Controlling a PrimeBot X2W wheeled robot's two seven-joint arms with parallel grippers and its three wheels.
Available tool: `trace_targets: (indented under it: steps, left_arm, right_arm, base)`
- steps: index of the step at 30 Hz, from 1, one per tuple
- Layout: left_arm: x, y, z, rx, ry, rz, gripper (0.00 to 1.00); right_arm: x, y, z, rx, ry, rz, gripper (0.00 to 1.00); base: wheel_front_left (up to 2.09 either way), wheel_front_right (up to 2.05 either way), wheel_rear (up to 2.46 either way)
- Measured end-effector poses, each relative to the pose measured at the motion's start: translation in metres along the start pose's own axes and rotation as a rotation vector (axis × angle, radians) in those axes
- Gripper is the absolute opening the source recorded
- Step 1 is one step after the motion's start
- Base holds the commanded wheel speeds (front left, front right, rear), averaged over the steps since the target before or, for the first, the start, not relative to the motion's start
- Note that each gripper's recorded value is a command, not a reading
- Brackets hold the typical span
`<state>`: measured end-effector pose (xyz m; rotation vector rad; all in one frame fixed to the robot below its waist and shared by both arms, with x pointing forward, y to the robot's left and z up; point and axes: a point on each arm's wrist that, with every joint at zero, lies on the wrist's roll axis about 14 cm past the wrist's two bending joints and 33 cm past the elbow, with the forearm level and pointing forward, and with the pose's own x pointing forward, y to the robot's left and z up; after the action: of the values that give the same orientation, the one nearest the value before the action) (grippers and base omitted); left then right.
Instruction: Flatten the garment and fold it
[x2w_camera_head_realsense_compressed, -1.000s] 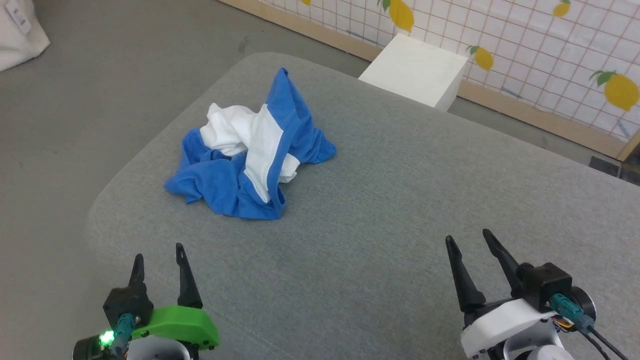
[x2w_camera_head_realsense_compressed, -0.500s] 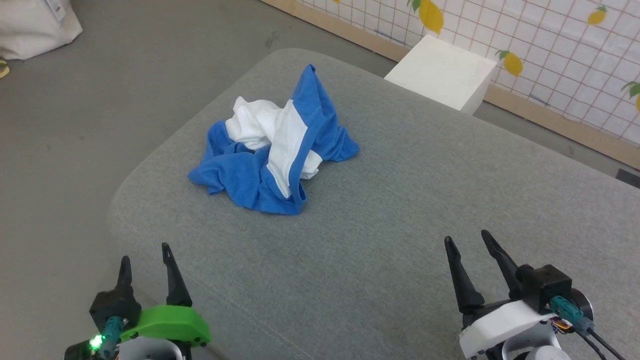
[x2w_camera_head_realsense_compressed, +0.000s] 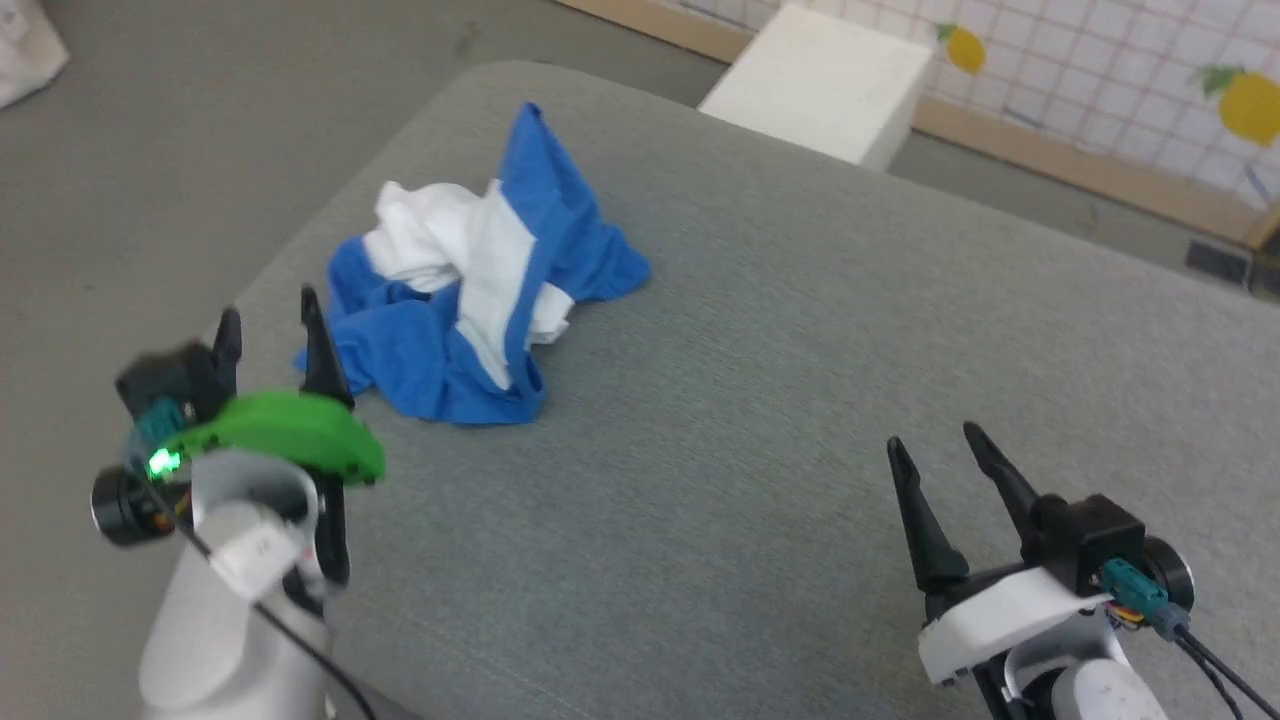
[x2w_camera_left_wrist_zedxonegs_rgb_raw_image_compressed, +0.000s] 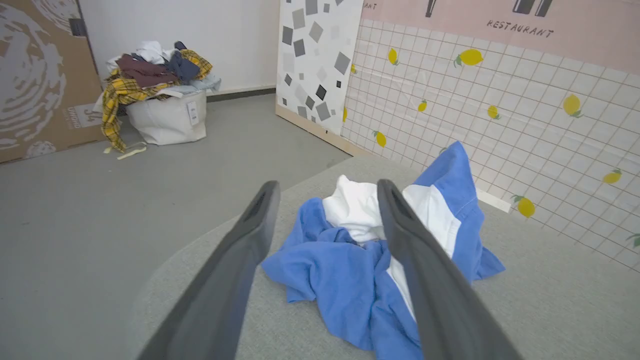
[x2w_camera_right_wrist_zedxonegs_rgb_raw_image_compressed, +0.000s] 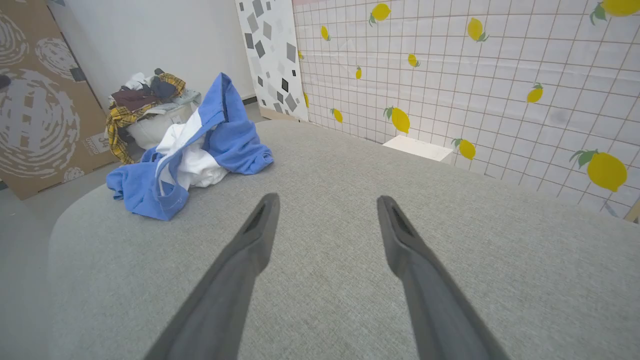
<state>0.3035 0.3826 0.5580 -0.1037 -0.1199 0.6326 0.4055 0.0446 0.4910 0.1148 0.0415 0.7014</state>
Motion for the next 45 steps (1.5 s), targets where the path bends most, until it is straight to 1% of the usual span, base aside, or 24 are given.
trace_targets:
  steps: [3, 9, 11, 14, 17, 22, 25, 27, 28, 29, 30, 31, 33, 37, 38, 40, 42, 45]
  left_arm:
    - [0.029, -0.023, -0.004, -0.024, 0.045, -0.038, 1.00]
    - [0.082, -0.071, -0.034, -0.047, 0.215, -0.110, 1.00]
    - [0.097, -0.083, -0.052, -0.034, 0.293, -0.119, 1.00]
    - [0.112, -0.094, -0.082, -0.010, 0.417, -0.110, 1.00]
    - [0.117, -0.095, -0.120, 0.007, 0.560, -0.065, 1.00]
    - [0.107, -0.083, -0.184, 0.058, 0.810, 0.030, 1.00]
    - [0.106, -0.075, -0.205, 0.090, 0.886, 0.066, 1.00]
    - [0.107, -0.075, -0.212, 0.091, 0.915, 0.073, 1.00]
    - [0.107, -0.076, -0.216, 0.092, 0.934, 0.072, 0.95]
    - [0.108, -0.076, -0.219, 0.095, 0.946, 0.071, 0.45]
    - [0.109, -0.075, -0.219, 0.100, 0.948, 0.069, 0.18]
    - [0.110, -0.074, -0.217, 0.108, 0.942, 0.065, 0.00]
    - [0.111, -0.071, -0.212, 0.120, 0.916, 0.057, 0.00]
    - [0.117, -0.068, -0.187, 0.184, 0.744, 0.015, 0.00]
    - [0.122, -0.067, -0.174, 0.201, 0.676, 0.007, 0.00]
    - [0.135, -0.070, -0.138, 0.229, 0.519, -0.024, 0.00]
    - [0.148, -0.082, -0.089, 0.228, 0.341, -0.070, 0.00]
    - [0.152, -0.102, -0.020, 0.228, 0.110, -0.140, 0.00]
  right_arm:
    - [0.001, -0.013, -0.002, -0.004, 0.004, -0.030, 1.00]
    - [0.001, -0.044, -0.013, 0.001, 0.025, -0.102, 1.00]
    - [-0.001, -0.056, -0.021, 0.008, 0.041, -0.131, 1.00]
    - [-0.006, -0.074, -0.031, 0.022, 0.059, -0.178, 1.00]
    - [-0.011, -0.091, -0.039, 0.029, 0.070, -0.223, 1.00]
    - [-0.026, -0.117, -0.056, 0.040, 0.103, -0.299, 1.00]
    - [-0.037, -0.129, -0.067, 0.045, 0.127, -0.341, 1.00]
    - [-0.044, -0.135, -0.075, 0.050, 0.148, -0.365, 1.00]
    - [-0.047, -0.139, -0.079, 0.052, 0.158, -0.377, 1.00]
    - [-0.051, -0.141, -0.082, 0.053, 0.166, -0.387, 1.00]
    - [-0.053, -0.142, -0.083, 0.055, 0.169, -0.393, 1.00]
    - [-0.055, -0.143, -0.084, 0.056, 0.170, -0.398, 1.00]
    - [-0.057, -0.143, -0.082, 0.057, 0.166, -0.404, 1.00]
    - [-0.061, -0.142, -0.074, 0.058, 0.145, -0.411, 1.00]
    - [-0.063, -0.141, -0.071, 0.059, 0.138, -0.413, 1.00]
    - [-0.066, -0.139, -0.065, 0.063, 0.124, -0.416, 1.00]
    - [-0.073, -0.134, -0.060, 0.070, 0.114, -0.421, 1.00]
    - [-0.083, -0.128, -0.050, 0.071, 0.094, -0.426, 1.00]
  base:
    - [0.00, 0.00, 0.00]
    - [0.00, 0.00, 0.00]
    - [0.00, 0.00, 0.00]
    - [0.00, 0.00, 0.00]
    - [0.00, 0.00, 0.00]
    - [0.00, 0.00, 0.00]
    - [0.00, 0.00, 0.00]
    - [0.00, 0.00, 0.00]
    - [0.00, 0.00, 0.00]
    - [0.00, 0.00, 0.00]
    - [0.00, 0.00, 0.00]
    - [0.00, 0.00, 0.00]
    - [0.00, 0.00, 0.00]
    - [0.00, 0.00, 0.00]
    - [0.00, 0.00, 0.00]
    - [0.00, 0.00, 0.00]
    - [0.00, 0.00, 0.00]
    - [0.00, 0.00, 0.00]
